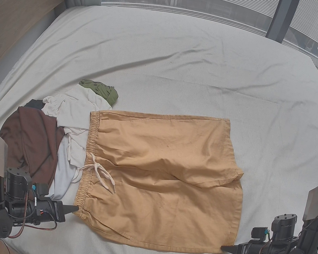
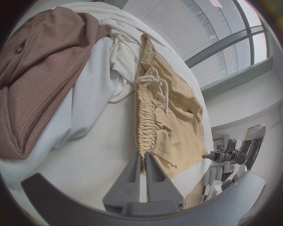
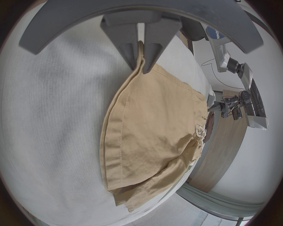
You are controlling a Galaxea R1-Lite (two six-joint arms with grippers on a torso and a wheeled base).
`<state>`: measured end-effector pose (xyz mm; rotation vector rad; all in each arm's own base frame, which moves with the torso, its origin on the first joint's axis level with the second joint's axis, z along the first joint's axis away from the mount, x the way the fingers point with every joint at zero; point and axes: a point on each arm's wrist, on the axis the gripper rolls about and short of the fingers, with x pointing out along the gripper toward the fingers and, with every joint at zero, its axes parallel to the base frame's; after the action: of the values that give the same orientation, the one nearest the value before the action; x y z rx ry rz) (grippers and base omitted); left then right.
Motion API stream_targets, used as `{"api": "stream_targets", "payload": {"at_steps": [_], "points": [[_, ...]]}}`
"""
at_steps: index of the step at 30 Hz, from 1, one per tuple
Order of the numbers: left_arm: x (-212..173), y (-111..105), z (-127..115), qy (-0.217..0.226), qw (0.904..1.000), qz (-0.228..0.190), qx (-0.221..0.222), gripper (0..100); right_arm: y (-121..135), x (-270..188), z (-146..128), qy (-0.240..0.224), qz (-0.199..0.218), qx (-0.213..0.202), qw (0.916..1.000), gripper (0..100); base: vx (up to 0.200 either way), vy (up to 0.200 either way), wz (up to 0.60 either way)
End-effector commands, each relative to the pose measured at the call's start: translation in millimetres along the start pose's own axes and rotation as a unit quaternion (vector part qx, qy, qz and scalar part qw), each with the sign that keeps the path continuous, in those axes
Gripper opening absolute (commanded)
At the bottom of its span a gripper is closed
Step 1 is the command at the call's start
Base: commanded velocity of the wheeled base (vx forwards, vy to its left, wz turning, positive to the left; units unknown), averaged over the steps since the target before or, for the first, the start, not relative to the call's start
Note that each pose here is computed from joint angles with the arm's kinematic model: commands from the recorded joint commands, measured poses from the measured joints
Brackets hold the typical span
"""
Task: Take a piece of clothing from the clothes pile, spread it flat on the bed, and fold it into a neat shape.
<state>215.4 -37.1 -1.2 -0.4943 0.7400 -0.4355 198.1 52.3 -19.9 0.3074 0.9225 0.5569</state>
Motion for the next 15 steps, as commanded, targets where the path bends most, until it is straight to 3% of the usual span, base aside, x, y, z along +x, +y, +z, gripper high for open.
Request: {"api": "stream_targets", "payload": {"at_steps": [1,11,15], "points": [[-2.3,2.5,-4.3,0.01,0.9999,0.006,-0.003,0,3.6,-6.3,-2.1,0.004,0.0,-0.001,1.0,0,0.0,0.0,0.0],[-10.8,17.8,-10.0,0.05,0.9985,0.013,0.015,0,4.4,-7.5,-3.0,0.01,0.0,-0.01,0.9999,0,0.0,0.0,0.0],[-13.3,20.9,-7.9,0.045,0.9988,0.005,0.021,0,5.1,-8.6,-2.5,0.009,0.001,-0.012,0.9999,0,0.0,0.0,0.0]]}}
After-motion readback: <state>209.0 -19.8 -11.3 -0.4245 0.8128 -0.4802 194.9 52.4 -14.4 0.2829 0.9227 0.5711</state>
